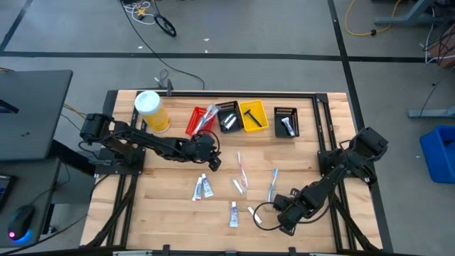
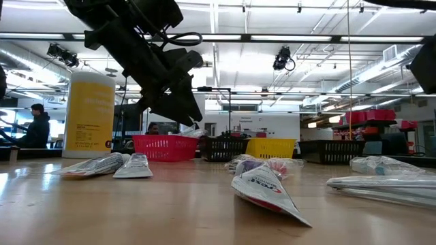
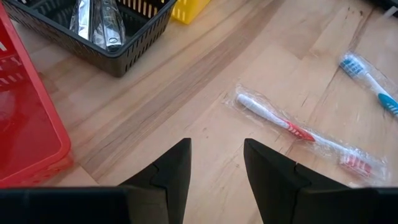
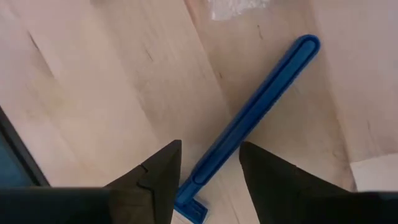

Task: Pick & Place Travel size toiletries
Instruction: Put the blue razor into the yellow bin

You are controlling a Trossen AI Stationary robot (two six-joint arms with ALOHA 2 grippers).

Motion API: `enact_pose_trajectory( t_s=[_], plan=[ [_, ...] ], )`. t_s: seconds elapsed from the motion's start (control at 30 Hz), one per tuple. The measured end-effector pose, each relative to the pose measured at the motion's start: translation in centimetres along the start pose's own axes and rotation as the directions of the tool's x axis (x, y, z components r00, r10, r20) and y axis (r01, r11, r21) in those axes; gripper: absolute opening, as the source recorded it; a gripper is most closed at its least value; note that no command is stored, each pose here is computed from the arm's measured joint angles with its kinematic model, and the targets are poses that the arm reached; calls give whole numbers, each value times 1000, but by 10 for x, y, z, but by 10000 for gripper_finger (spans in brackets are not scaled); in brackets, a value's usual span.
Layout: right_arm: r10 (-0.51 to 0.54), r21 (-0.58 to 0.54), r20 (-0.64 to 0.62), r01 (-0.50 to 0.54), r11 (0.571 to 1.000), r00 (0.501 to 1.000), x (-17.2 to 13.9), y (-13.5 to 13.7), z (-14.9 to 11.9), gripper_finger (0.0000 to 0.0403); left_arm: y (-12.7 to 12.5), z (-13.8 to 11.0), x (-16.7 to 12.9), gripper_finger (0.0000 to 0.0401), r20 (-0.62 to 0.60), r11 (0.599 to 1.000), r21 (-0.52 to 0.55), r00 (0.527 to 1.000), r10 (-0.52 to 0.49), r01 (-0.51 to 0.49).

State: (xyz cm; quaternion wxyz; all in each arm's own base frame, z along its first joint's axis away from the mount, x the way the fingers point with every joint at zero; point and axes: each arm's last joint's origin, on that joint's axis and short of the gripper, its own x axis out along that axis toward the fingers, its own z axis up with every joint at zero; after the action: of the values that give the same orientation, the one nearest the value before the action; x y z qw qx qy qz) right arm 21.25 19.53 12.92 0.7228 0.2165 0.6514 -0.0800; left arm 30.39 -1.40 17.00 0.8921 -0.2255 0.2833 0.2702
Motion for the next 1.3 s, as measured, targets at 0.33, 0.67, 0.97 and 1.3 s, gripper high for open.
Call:
enact_pose_trajectory(
  t_s=[0.33,0.67,0.97,1.3],
  plan=[
    [-15,-4,2,15,1000,1000,0,-2,0,101,0,0,0,158,3,1000,-1,1000,2,-2],
    [5,-22,48,-4,1000,999,-11,-6,7,58,0,0,0,158,4,1000,-1,1000,2,-2],
    [11,-50,56,-9,999,998,-23,-19,27,43,-1,1,0,158,10,1000,2,1000,-2,2],
    [-101,34,376,95,995,921,-73,-62,76,41,-2,3,0,158,32,999,32,999,-19,18]
  ],
)
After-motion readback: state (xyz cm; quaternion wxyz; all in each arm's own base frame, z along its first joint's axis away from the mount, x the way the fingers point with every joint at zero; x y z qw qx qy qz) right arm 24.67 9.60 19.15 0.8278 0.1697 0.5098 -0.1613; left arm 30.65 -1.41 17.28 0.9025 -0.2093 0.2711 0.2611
